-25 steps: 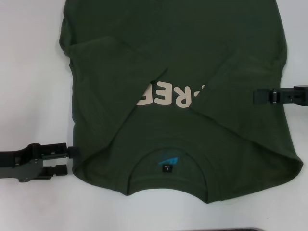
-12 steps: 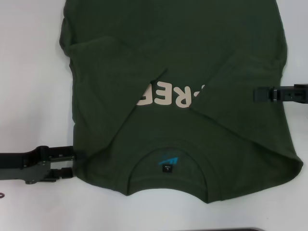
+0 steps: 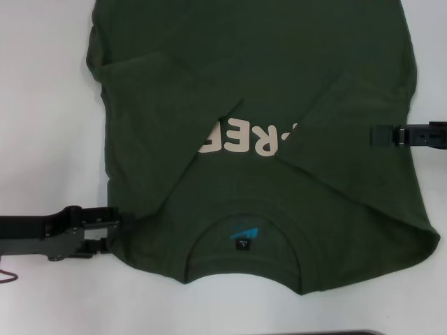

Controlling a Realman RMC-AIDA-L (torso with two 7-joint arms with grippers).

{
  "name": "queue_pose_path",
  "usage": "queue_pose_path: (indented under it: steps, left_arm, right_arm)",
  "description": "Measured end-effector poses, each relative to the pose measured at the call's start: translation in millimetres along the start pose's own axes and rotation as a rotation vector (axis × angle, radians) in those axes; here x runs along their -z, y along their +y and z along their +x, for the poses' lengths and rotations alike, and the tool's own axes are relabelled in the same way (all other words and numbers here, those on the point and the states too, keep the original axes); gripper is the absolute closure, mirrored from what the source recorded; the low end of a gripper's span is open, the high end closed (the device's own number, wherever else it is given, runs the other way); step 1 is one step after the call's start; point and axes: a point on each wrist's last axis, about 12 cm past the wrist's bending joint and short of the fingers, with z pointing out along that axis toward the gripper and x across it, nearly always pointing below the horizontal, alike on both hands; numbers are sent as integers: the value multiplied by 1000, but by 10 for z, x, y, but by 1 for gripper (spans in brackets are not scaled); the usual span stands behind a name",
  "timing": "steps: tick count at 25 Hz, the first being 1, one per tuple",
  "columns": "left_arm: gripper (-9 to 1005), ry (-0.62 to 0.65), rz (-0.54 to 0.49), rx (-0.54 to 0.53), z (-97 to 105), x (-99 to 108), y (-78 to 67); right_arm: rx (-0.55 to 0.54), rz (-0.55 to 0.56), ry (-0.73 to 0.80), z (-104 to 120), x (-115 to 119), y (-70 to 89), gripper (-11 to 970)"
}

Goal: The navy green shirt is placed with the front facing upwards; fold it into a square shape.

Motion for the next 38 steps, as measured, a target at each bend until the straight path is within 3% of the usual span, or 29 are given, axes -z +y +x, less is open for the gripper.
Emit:
queue_pose_path:
  steps: [17,34,38]
  left_arm:
    - [142,10,11,7,-30,-112,-52]
    - [498,46,-29,-36,-69,-111,-72]
    - [660,47,-38,-42,-80,-96,-78]
  right_arm:
    - [-2,-3,-13,-3,20,4,109]
    - [-18,-7,-36,-3,49,5,110]
    - [-19,-7,-36,-5,49,5,110]
